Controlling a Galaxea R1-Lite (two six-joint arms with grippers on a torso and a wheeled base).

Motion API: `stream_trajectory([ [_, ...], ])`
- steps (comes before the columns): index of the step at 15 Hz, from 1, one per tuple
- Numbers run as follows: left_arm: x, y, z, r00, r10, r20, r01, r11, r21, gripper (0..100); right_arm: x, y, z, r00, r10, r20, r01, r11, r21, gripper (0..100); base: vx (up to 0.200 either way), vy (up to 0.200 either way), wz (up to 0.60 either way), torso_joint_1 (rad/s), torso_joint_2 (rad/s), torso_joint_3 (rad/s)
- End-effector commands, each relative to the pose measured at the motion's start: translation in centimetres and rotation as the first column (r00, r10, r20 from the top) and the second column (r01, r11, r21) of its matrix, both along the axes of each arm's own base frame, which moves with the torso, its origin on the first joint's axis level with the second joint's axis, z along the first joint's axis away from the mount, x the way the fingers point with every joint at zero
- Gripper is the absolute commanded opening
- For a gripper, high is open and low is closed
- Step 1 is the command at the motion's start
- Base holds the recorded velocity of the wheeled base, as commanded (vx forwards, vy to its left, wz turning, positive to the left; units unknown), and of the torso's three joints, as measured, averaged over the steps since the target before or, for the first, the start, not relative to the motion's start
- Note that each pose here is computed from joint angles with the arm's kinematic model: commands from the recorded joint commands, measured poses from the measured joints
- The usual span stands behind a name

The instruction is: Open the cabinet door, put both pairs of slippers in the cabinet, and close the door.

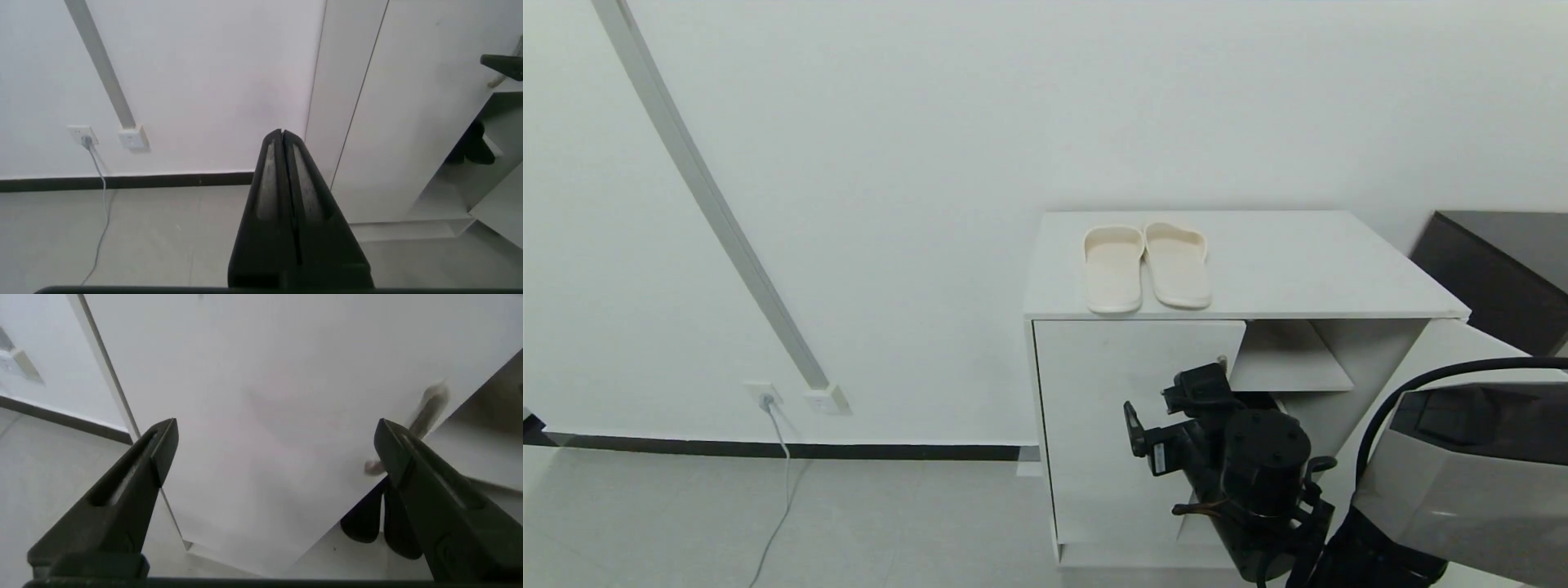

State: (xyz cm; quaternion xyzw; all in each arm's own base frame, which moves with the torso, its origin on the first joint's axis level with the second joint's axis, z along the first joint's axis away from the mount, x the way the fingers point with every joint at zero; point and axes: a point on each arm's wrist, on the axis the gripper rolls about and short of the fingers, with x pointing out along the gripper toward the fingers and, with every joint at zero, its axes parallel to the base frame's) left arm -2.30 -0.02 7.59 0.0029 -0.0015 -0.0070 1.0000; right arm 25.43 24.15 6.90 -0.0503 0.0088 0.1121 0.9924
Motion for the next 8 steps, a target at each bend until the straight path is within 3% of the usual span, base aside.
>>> stream_trajectory([
  [1, 0.01, 0.00, 0.00, 1.000, 0.000, -0.001, 0.000, 1.000, 0.000, 0, -0.05, 0.04, 0.01, 1.000, 0.002, 0.000, -0.002, 1.000, 0.000, 100, 0.000, 0.000, 0.00, 0.261, -0.57, -0.330],
  [6, 0.01, 0.00, 0.00, 1.000, 0.000, -0.001, 0.000, 1.000, 0.000, 0, -0.16, 0.02, -0.02, 1.000, 0.008, 0.005, -0.008, 1.000, -0.014, 100, 0.000, 0.000, 0.00, 0.247, -0.56, -0.306],
  [8, 0.01, 0.00, 0.00, 1.000, 0.000, -0.001, 0.000, 1.000, 0.000, 0, -0.63, -0.14, -0.19, 0.997, 0.073, 0.016, -0.073, 0.997, -0.012, 100, 0.000, 0.000, 0.00, 0.188, -0.40, -0.222],
])
